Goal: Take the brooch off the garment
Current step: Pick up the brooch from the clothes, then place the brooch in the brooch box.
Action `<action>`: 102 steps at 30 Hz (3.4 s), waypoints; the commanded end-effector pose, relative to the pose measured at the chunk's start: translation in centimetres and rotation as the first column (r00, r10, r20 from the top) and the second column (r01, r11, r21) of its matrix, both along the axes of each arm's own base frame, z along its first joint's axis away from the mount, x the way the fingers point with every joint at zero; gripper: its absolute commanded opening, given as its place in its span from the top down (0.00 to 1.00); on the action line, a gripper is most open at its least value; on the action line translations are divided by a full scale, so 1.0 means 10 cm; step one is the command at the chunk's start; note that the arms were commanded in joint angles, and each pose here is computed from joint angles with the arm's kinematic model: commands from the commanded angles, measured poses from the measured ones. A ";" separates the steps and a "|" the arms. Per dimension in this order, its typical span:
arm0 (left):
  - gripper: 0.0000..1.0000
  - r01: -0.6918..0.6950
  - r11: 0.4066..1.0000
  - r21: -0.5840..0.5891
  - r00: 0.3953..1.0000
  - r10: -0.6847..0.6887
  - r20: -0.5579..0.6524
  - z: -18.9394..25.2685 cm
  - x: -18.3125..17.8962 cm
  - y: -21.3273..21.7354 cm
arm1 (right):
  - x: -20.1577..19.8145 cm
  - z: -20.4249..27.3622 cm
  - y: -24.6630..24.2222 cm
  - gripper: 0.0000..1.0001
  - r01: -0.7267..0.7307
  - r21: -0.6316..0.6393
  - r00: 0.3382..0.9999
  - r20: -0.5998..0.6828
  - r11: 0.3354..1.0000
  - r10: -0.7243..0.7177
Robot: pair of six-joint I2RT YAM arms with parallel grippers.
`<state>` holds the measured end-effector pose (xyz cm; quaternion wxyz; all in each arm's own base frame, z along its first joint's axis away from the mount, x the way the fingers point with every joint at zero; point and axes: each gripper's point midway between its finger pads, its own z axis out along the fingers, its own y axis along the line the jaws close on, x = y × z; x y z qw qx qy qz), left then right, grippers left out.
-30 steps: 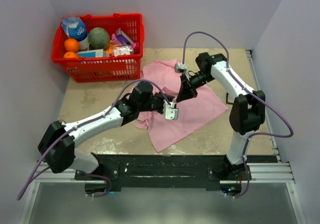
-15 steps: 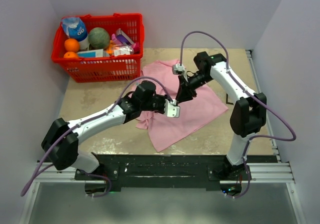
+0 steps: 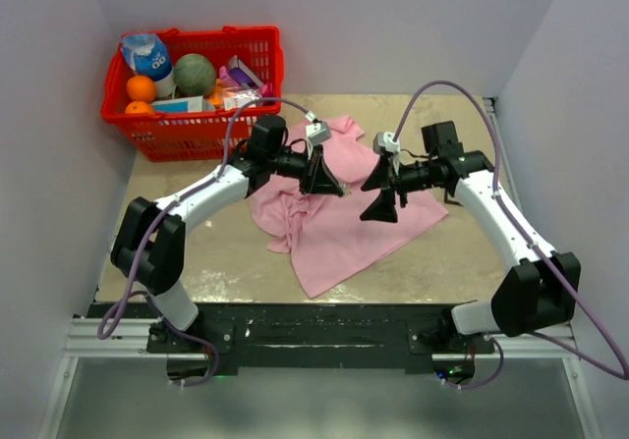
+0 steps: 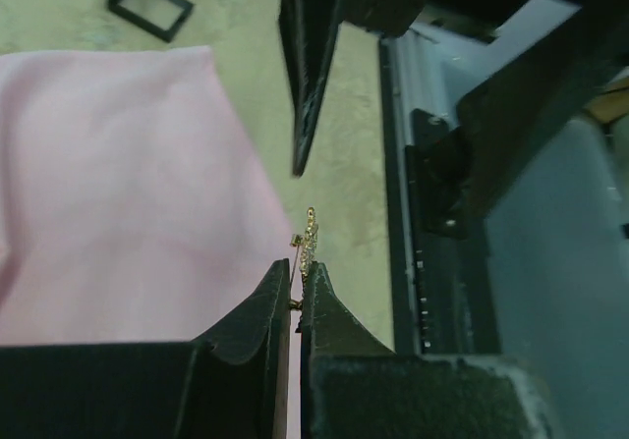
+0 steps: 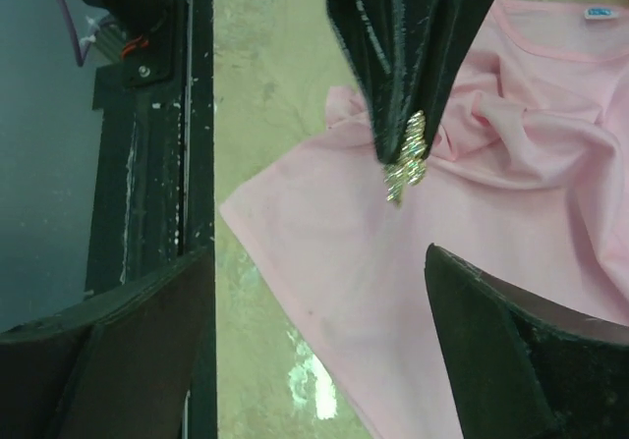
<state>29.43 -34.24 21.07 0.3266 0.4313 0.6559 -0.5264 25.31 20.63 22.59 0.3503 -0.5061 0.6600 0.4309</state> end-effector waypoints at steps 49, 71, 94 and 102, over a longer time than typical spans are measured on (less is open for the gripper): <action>0.44 -0.023 0.990 -0.139 0.987 0.000 -0.162 0.38 0.38 -0.16 | 0.55 -1.06 -2.79 1.00 0.947 -0.204 0.076 -0.612 0.250 -0.787; 0.43 -0.036 0.996 -0.086 0.982 0.019 -0.190 0.16 0.30 -0.10 | 1.13 -1.71 -3.37 1.00 0.945 -0.286 -0.067 -0.640 0.156 -0.766; 0.41 -0.039 0.998 -0.056 0.977 0.026 -0.210 -0.01 0.41 -0.16 | 1.40 -1.82 -3.03 1.00 0.932 -0.269 -0.010 -0.687 0.242 -0.727; 0.41 -0.038 0.998 -0.057 0.977 0.025 -0.212 -0.01 0.42 -0.18 | 1.45 -1.73 -2.99 0.73 0.928 -0.280 -0.007 -0.671 0.245 -0.741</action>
